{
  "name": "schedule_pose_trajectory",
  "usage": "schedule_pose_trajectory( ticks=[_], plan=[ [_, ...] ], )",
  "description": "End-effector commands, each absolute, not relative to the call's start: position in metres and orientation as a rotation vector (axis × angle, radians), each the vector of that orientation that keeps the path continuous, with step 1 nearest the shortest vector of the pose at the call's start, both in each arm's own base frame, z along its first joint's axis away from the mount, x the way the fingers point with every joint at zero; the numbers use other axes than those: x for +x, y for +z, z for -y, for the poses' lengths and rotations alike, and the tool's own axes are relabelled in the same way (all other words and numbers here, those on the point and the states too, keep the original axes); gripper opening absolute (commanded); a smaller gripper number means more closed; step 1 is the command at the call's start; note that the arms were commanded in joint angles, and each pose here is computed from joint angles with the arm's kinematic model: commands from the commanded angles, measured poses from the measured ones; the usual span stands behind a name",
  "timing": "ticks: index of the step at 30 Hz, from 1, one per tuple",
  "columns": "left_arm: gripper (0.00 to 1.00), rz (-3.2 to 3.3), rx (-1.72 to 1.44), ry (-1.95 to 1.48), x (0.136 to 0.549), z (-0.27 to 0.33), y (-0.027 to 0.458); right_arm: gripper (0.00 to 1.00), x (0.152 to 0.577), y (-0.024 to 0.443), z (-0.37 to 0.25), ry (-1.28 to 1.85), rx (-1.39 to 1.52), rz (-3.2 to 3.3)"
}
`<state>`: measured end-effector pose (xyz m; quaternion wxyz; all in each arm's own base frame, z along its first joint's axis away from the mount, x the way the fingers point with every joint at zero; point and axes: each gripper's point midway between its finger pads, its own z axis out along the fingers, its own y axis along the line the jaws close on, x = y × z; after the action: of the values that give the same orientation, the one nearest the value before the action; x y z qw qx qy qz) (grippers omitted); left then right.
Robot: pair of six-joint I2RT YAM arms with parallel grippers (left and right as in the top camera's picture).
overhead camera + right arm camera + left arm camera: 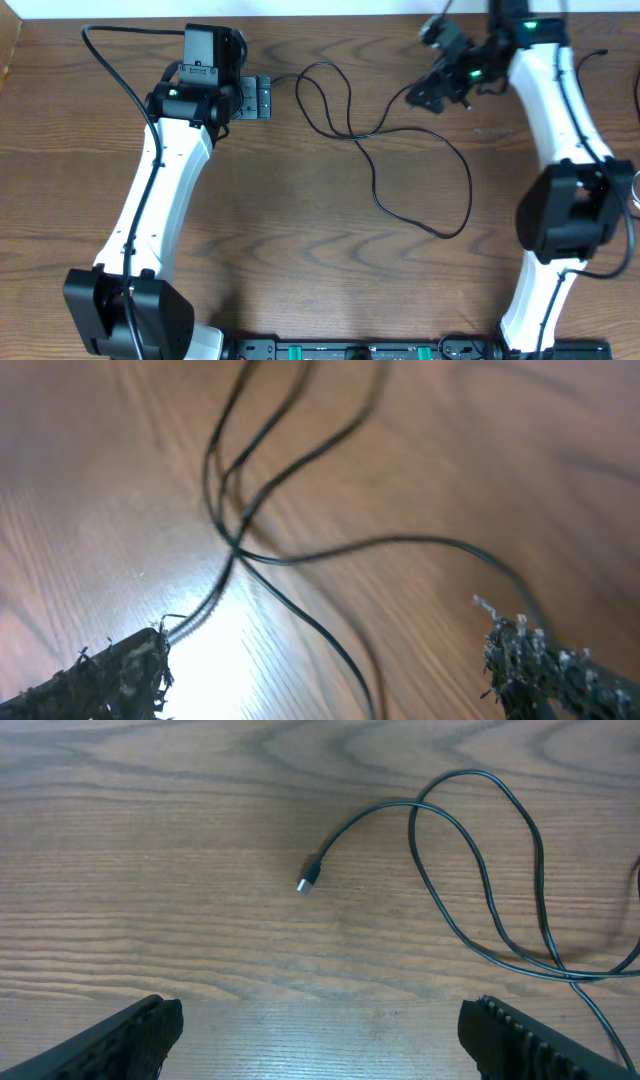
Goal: Untangle cables
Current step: 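Bring the right gripper back over the last black cable at back center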
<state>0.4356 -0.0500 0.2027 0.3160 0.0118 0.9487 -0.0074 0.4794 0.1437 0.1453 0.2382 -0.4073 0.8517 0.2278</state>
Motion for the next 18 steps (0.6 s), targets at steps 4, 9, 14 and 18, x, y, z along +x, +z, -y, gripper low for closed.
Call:
schedule_pose_trajectory(
  ticks=[4, 9, 14, 18],
  plan=[
    [0.93, -2.504, 0.026, -0.012, 0.436, 0.049, 0.200, 0.99, 0.458, 0.095, -0.205, 0.707, -1.404, -2.267],
    [0.93, -2.504, 0.026, -0.012, 0.436, 0.049, 0.200, 0.99, 0.441, 0.040, -0.241, 0.724, -1.561, -2.288],
    [0.93, -2.504, 0.026, -0.012, 0.436, 0.049, 0.200, 0.99, 0.437, -0.004, -0.247, 0.635, -1.641, -2.344],
    [0.93, -2.504, 0.026, -0.012, 0.436, 0.049, 0.200, 0.92, 0.427, -0.028, -0.248, 0.636, -1.670, -2.399]
  ],
)
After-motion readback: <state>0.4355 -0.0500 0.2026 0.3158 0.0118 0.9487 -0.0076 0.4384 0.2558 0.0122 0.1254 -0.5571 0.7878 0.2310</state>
